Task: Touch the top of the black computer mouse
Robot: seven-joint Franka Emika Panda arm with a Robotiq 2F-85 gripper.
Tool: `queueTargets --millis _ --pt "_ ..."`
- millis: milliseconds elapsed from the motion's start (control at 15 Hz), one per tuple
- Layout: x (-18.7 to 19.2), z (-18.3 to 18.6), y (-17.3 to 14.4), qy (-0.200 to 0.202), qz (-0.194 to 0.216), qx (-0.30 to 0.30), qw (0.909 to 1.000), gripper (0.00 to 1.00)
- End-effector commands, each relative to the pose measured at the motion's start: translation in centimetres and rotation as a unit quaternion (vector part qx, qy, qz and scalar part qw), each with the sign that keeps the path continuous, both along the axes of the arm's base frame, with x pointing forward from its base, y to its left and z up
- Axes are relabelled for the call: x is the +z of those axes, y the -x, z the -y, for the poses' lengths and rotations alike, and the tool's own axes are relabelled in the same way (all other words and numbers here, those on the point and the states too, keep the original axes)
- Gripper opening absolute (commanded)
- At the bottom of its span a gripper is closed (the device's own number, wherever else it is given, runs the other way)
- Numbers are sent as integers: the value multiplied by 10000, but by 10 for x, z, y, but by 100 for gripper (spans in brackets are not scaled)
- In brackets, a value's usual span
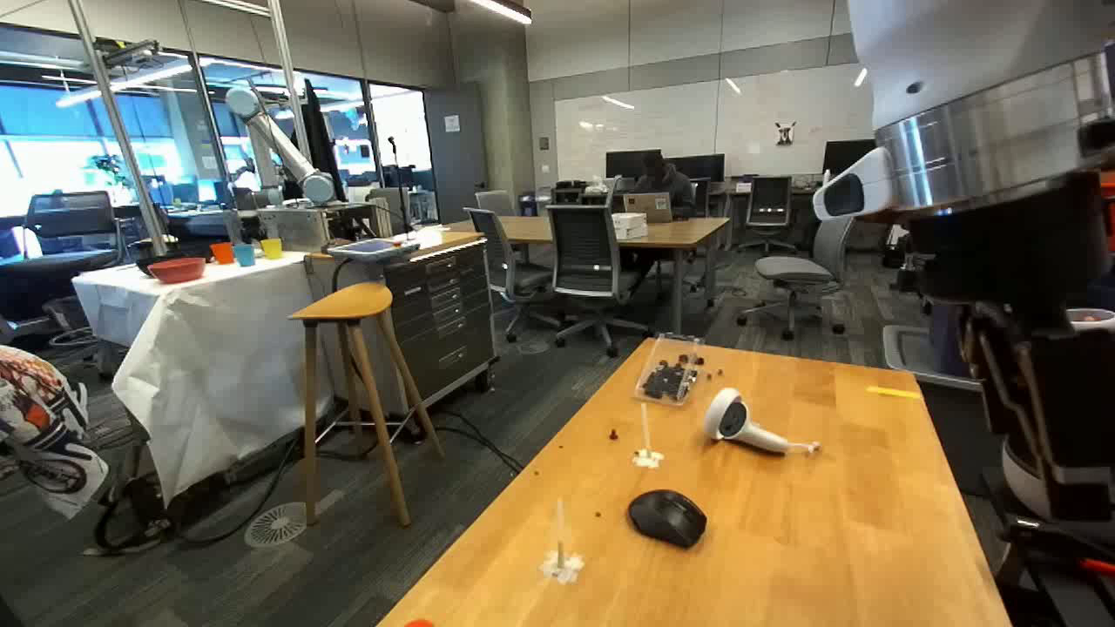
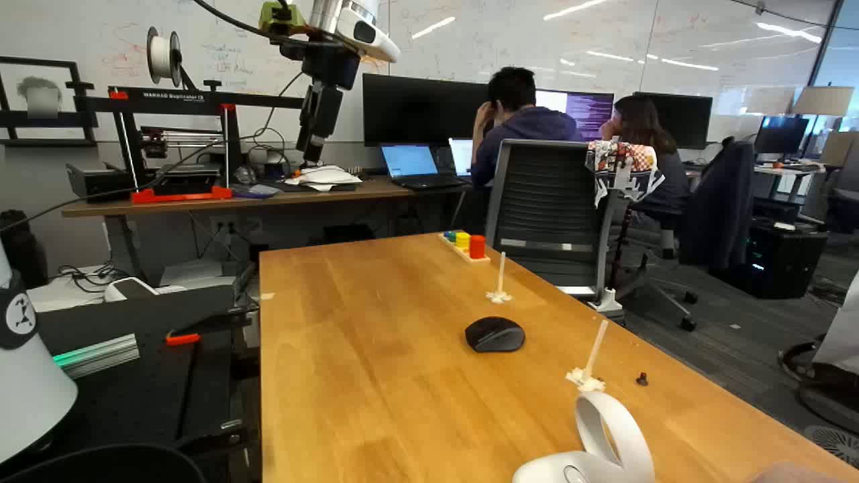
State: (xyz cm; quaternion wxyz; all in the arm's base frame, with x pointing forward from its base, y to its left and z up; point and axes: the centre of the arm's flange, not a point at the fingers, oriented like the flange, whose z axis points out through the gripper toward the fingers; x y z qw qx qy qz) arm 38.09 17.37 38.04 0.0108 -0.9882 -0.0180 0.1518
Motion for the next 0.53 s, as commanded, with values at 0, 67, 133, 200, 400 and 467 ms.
queueTargets --millis 0,67,133,200,400,467 --pt "1 0 -1 -5 13 1 10000 100" --pt "2 -1 -1 -9 24 1 10000 100" --pt "2 -1 -1 -11 30 1 10000 100" --pt "3 -1 -2 -13 34 2 10000 100" --pt "11 11 -12 143 376 -135 9991 100" --pt "17 19 -19 198 520 -212 9982 100"
